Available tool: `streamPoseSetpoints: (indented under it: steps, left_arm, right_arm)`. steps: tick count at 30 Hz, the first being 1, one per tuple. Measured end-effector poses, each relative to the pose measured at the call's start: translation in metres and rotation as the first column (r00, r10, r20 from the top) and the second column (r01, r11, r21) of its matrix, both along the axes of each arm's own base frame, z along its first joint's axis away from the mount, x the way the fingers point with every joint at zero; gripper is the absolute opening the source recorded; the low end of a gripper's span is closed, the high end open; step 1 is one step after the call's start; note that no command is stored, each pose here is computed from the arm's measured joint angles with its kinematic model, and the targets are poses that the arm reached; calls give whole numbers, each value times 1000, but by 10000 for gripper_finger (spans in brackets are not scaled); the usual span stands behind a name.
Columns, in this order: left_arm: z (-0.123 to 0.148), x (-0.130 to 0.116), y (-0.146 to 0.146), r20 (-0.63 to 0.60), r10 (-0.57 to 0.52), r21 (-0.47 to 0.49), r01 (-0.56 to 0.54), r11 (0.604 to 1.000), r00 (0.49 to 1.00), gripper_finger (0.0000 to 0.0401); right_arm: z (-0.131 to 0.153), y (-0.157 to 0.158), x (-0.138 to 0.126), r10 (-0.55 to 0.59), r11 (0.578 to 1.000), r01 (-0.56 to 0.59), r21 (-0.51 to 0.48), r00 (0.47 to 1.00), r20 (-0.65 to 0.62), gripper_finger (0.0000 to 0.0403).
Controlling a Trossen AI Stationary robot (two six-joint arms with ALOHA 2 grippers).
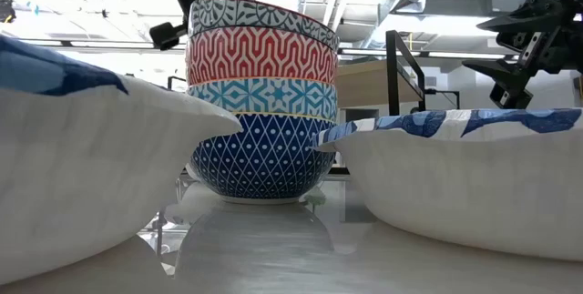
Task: Place and stack bowls onto a shelf
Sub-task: Put the left white bowl to the left on the shelf, then stack the top white bowl on top of the white bowl on the shelf
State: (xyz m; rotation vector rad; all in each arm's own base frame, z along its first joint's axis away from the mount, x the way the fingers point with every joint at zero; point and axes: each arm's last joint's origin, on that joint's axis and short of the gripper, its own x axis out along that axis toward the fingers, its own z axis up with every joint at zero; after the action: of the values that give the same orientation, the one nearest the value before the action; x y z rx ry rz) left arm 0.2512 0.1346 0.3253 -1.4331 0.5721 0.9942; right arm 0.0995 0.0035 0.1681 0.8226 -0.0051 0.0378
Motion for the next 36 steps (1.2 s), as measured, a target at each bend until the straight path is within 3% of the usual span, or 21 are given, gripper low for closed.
streamPoseSetpoints:
  steps: [9, 16, 23, 29, 36]
  left_arm:
    - [-13, 3, 10, -100, 41, 34, -38, 999, 994, 0]
    - [-13, -1, 19, -102, 44, 62, -38, 997, 994, 8]
    - [-12, -1, 19, -132, -35, 113, 50, 992, 991, 75]
    - [-11, -3, 21, -162, -32, 167, 59, 984, 986, 147]
    - [10, -28, 14, -159, -30, 221, 65, 973, 987, 205]
  right_arm:
    - [-1, 0, 0, 0, 1000, 0, 0, 1000, -5, 244]
    - [-1, 0, 0, 0, 1000, 0, -1, 1000, -8, 244]
    - [-1, 0, 0, 1, 1000, -1, -2, 1000, -13, 244]
    - [-1, 0, 0, 0, 1000, 0, -2, 1000, -13, 244]
    - [-1, 0, 0, 0, 1000, 0, -1, 1000, -13, 244]
